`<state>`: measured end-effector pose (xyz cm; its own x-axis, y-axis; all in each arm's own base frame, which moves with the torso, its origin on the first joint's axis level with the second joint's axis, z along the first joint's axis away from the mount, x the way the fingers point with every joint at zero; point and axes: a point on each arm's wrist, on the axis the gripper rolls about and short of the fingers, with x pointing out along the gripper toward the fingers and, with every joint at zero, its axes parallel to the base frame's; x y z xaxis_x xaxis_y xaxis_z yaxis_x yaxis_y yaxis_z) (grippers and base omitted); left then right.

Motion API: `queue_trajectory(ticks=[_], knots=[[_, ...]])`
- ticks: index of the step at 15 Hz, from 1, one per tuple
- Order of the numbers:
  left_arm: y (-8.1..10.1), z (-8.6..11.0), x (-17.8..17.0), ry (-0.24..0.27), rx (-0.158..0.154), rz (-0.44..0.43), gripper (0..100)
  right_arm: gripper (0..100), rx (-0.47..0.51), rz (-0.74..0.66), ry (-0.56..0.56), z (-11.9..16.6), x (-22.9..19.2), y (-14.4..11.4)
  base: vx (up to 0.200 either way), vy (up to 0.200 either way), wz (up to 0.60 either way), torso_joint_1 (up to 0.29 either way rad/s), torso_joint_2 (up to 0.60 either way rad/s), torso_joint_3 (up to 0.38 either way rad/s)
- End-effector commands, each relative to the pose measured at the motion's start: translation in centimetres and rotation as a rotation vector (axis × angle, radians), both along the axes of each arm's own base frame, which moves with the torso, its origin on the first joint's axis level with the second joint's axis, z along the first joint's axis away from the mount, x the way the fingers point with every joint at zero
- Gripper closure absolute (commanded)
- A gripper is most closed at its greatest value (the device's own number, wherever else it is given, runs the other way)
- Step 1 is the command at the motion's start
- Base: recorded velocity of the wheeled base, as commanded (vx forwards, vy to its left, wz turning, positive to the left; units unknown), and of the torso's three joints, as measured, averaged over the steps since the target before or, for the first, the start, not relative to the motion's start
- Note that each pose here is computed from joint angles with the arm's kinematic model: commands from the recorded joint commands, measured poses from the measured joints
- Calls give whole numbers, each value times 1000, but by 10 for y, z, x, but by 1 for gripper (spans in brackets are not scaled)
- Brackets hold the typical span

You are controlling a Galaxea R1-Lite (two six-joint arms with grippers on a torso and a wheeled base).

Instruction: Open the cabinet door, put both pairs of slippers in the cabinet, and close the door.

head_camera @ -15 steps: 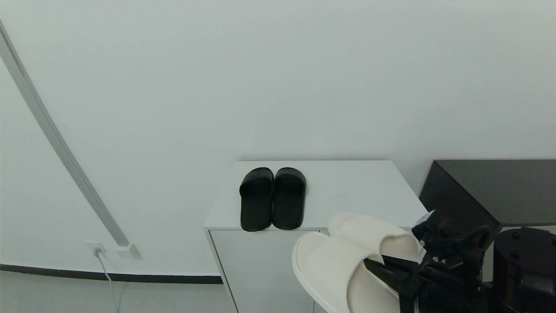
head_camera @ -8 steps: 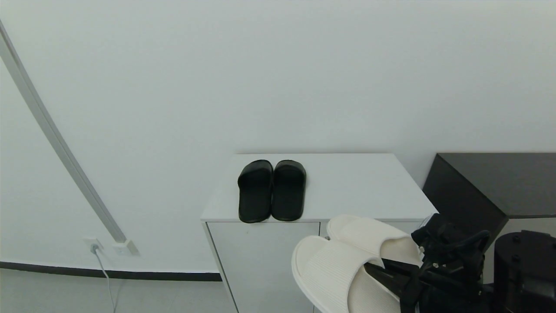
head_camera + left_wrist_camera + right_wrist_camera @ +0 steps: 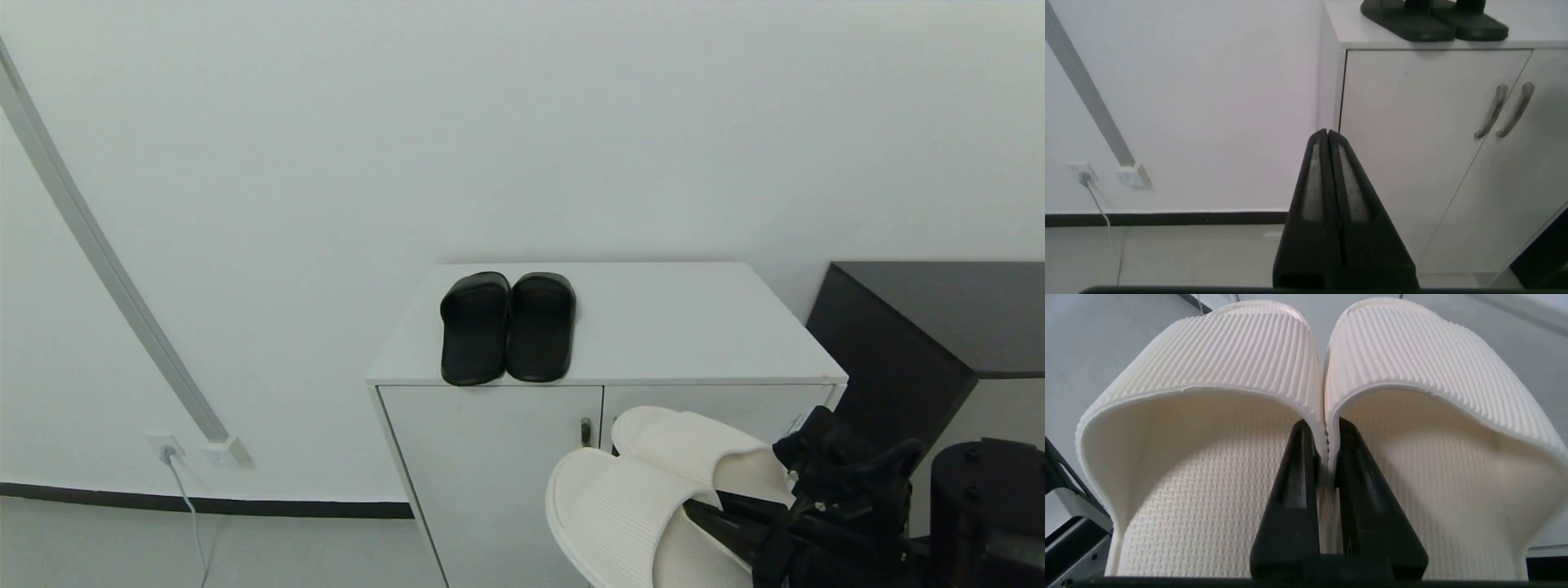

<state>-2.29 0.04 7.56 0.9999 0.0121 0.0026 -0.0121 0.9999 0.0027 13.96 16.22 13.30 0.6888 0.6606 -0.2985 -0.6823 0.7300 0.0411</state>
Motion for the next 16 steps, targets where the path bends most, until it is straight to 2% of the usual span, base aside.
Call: queue_trajectory(ticks=[1, 2, 16], knots=[[0, 0, 0, 1, 0, 0, 100, 100, -2, 2, 3, -1, 0, 0, 0, 0, 0, -227, 569, 320], [0, 0, 0, 3, 0, 0, 0, 100, -3, 4, 4, -1, -1, 0, 0, 0, 0, -237, 559, 325], [0, 0, 0, 1, 2, 0, 0, 100, -11, 16, 10, -3, -4, 0, 0, 0, 0, -188, 512, 320]])
